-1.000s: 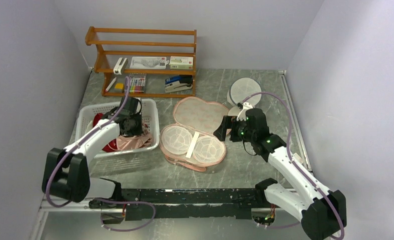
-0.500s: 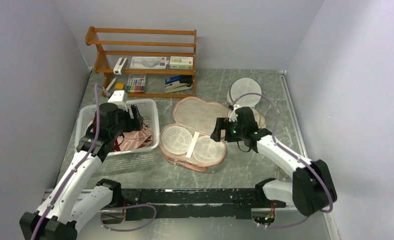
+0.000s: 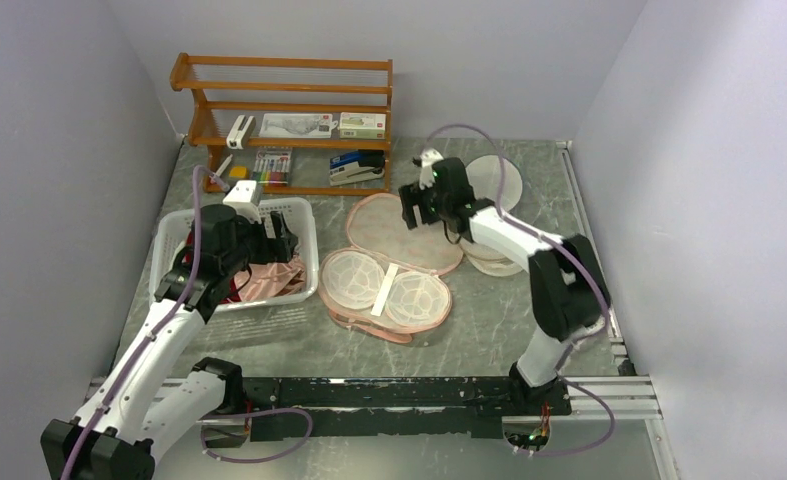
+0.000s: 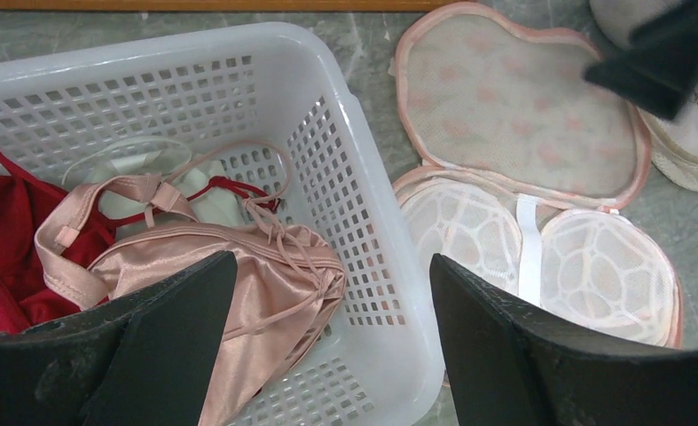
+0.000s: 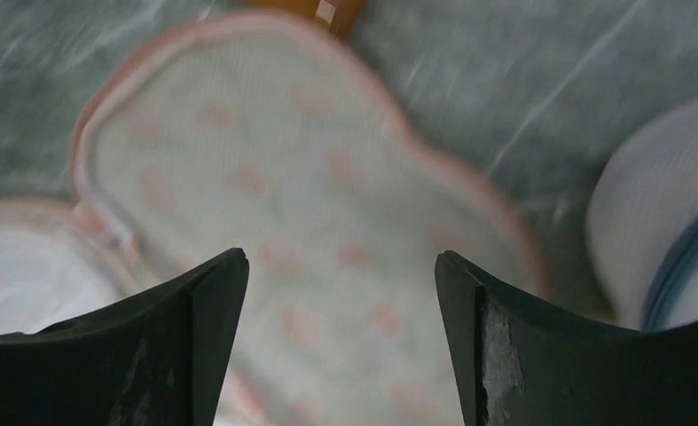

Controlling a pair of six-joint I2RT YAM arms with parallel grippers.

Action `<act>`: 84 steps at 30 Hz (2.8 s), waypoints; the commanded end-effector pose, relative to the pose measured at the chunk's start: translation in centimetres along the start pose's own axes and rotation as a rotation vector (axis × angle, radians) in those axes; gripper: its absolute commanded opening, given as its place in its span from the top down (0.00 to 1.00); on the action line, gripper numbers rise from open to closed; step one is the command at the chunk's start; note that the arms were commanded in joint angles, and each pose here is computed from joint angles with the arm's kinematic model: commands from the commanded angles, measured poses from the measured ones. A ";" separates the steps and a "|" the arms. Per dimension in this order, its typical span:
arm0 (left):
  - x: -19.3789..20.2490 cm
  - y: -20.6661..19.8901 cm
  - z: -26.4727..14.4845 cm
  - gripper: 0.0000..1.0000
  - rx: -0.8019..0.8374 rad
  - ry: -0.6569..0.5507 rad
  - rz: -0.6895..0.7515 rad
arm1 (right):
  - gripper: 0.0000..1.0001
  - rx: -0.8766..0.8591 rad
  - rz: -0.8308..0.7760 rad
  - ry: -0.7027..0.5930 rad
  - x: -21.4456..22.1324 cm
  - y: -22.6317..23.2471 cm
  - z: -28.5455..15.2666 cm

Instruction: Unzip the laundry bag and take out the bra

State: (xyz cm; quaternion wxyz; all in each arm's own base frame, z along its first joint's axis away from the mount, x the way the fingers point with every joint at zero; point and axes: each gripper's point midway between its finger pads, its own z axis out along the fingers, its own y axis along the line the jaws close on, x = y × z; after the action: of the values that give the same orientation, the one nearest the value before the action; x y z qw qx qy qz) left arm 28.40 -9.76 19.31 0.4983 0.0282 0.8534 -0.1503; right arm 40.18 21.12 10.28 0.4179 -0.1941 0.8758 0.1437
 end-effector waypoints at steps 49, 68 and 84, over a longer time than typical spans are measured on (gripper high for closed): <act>-1.6 -0.9 -0.7 0.07 0.056 -0.070 0.008 | 1.00 -0.012 -0.149 0.035 -7.1 -5.6 -1.3; -1.4 -0.9 -0.5 0.07 0.053 -0.059 0.007 | 1.00 -0.090 -0.305 0.202 -0.5 8.3 -6.2; -1.1 -1.5 -0.3 0.06 0.090 -0.052 -0.003 | 0.80 -0.404 -0.034 0.213 8.0 17.0 -6.3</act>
State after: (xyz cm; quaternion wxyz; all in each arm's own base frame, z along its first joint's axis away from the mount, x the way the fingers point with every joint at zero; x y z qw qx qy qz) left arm 28.08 -10.80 20.06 0.5041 0.0466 0.8438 -0.1781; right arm 23.41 29.12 7.41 0.2468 -0.3361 0.8835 0.2132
